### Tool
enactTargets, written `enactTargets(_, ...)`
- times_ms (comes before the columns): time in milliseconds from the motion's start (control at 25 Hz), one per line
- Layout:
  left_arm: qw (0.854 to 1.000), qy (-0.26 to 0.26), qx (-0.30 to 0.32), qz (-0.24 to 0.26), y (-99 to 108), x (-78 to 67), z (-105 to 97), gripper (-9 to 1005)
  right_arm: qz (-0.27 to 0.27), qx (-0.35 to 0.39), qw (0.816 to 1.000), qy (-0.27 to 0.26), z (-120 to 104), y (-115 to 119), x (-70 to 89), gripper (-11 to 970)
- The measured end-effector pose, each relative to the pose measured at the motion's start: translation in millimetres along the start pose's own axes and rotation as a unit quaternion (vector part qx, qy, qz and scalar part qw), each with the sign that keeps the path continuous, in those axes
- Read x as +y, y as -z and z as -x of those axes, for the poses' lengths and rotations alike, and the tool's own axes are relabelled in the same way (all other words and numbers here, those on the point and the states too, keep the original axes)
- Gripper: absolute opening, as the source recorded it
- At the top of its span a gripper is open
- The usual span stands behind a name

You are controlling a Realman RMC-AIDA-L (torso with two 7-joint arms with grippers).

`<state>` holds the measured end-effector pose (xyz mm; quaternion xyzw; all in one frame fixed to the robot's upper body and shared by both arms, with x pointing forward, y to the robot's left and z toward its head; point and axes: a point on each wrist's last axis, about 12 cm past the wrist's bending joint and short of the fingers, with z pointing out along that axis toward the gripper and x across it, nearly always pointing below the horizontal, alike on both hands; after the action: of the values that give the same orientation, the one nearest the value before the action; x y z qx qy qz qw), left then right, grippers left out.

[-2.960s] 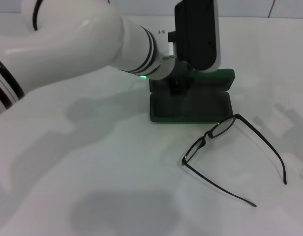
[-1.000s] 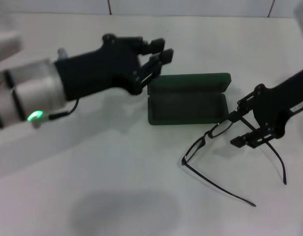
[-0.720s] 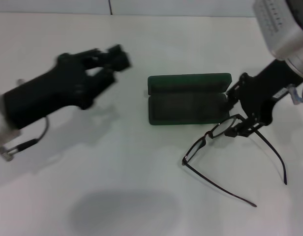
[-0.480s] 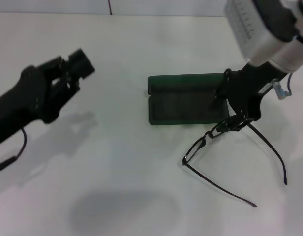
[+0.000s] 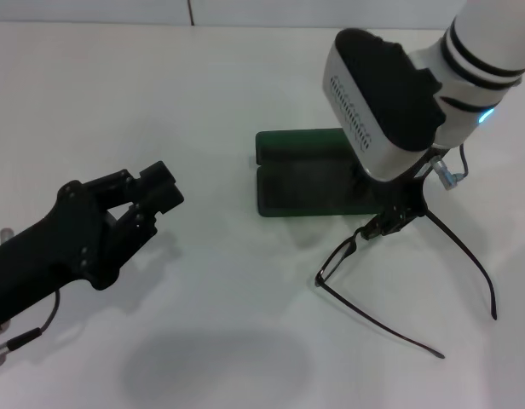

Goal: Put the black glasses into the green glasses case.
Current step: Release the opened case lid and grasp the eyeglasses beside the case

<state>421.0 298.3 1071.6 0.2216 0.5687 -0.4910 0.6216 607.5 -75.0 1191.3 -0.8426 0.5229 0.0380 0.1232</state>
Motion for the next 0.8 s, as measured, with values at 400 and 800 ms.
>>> enactTargets(400,0.999,0.007,-0.019,0.031,5,2.3,-6,219,0.009,0.005,1.000,0.019,7,-14,6.7,470)
enactTargets(800,0.999,0.001,-0.019,0.035,6,0.1,-10,219,0.011,0.006,1.000,0.026,12,-29,11.4,451)
